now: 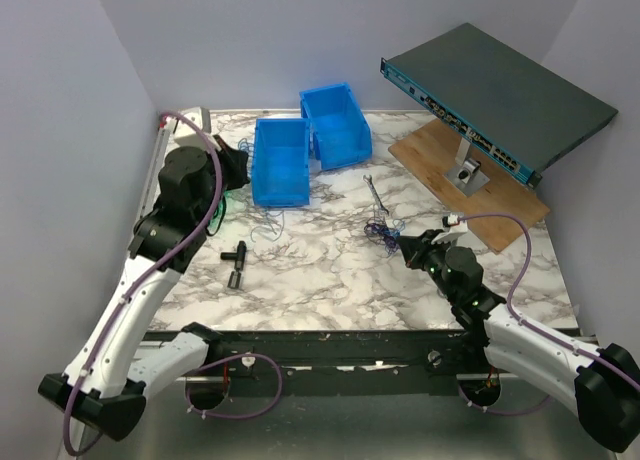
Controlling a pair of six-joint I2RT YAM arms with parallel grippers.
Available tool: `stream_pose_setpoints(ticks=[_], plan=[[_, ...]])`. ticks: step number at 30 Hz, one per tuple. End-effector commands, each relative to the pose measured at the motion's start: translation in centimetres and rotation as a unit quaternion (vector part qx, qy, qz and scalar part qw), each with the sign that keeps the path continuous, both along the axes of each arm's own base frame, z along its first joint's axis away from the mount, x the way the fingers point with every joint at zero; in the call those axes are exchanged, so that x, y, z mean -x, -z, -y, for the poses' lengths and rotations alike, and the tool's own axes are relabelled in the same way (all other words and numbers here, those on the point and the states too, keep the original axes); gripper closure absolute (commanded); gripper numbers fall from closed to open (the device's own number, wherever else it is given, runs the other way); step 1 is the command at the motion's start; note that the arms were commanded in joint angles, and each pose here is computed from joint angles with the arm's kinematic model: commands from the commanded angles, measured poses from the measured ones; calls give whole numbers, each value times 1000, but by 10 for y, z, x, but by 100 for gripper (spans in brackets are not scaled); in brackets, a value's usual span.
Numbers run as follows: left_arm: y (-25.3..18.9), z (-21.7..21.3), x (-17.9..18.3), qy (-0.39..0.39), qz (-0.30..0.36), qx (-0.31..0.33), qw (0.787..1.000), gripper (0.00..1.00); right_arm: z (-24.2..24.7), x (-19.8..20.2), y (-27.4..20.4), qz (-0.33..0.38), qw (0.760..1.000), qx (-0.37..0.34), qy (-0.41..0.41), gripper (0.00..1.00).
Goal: Untangle the cables
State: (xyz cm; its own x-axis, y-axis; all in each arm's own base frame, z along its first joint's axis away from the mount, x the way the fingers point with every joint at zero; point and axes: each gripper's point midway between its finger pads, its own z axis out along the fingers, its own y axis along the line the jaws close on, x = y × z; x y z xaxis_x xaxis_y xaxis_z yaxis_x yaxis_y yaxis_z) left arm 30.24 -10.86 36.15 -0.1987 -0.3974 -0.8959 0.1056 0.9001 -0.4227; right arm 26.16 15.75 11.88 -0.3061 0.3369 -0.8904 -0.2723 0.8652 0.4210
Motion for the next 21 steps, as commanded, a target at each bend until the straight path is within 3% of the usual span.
stream_pose_setpoints(ticks=[1, 12, 21], plan=[[-10, 7, -16, 12, -23, -34, 999, 100, -6, 0, -12, 20, 1000, -14, -13, 99], [-56, -2, -78, -24, -3, -41, 999, 100, -3, 0, -11, 18, 1000, -15, -6, 99], [-60, 10, -136, 3, -20, -14, 1000, 100, -1, -1, -11, 20, 1000, -14, 1, 99]])
